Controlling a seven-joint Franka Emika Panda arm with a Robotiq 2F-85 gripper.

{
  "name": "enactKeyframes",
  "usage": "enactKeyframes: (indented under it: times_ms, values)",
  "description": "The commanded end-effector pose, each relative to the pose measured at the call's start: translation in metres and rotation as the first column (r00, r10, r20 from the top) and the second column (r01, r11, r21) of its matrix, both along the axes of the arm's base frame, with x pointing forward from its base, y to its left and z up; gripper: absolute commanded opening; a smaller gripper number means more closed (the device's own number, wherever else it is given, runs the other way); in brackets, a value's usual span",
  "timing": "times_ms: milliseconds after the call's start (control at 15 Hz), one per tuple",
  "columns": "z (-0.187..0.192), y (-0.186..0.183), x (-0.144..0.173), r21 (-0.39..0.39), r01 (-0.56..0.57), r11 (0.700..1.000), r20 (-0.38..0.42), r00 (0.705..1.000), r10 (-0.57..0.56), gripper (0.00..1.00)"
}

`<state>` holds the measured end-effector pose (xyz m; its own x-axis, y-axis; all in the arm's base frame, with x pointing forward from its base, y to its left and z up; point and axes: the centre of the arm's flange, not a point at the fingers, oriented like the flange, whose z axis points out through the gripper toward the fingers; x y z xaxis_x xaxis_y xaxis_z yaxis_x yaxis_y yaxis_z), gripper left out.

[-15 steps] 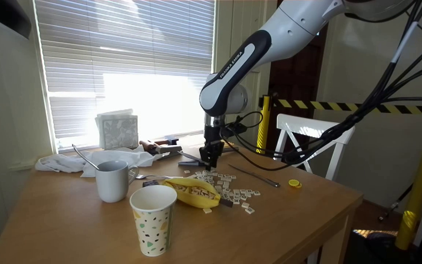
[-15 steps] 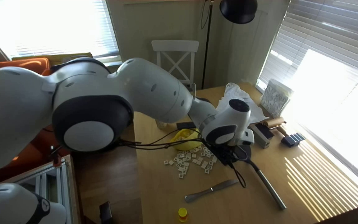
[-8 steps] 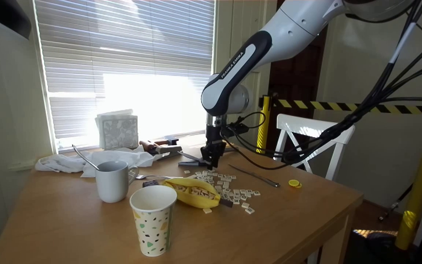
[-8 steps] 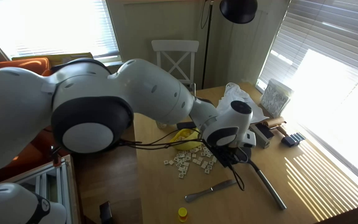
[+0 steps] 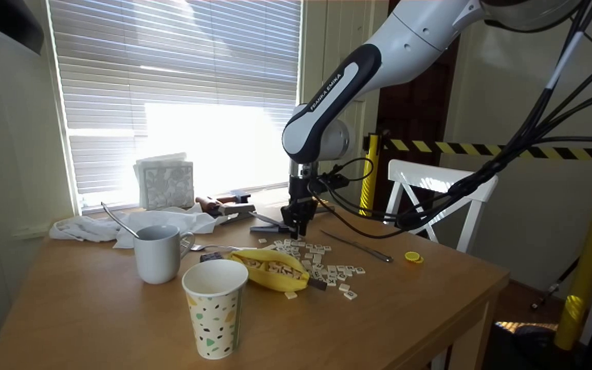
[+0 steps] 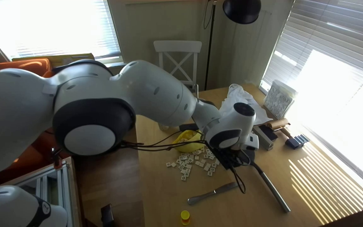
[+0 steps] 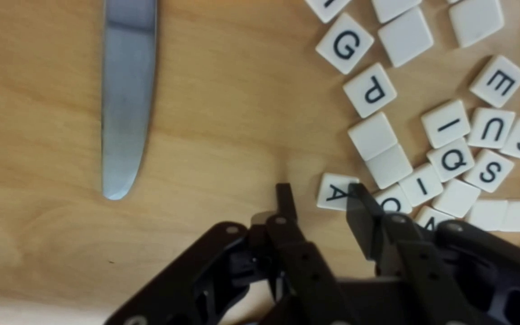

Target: Put one letter block into the yellow bag

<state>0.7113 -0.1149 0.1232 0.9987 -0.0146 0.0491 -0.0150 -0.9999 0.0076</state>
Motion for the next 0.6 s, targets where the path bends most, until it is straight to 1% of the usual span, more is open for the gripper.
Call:
enactKeyframes:
  times_ms: [0, 200, 533]
  values:
    - [-0.004, 0.002, 0.003, 0.012, 0.025, 1.0, -0.007, 1.0, -0.025, 0.37]
    - [-0.006, -0.003, -0.001, -0.004, 0.046, 0.999, -0.02, 0.999, -0.046, 0.36]
    - [-0.007, -0.019, -0.009, -0.031, 0.118, 0.993, -0.026, 0.993, -0.119, 0.36]
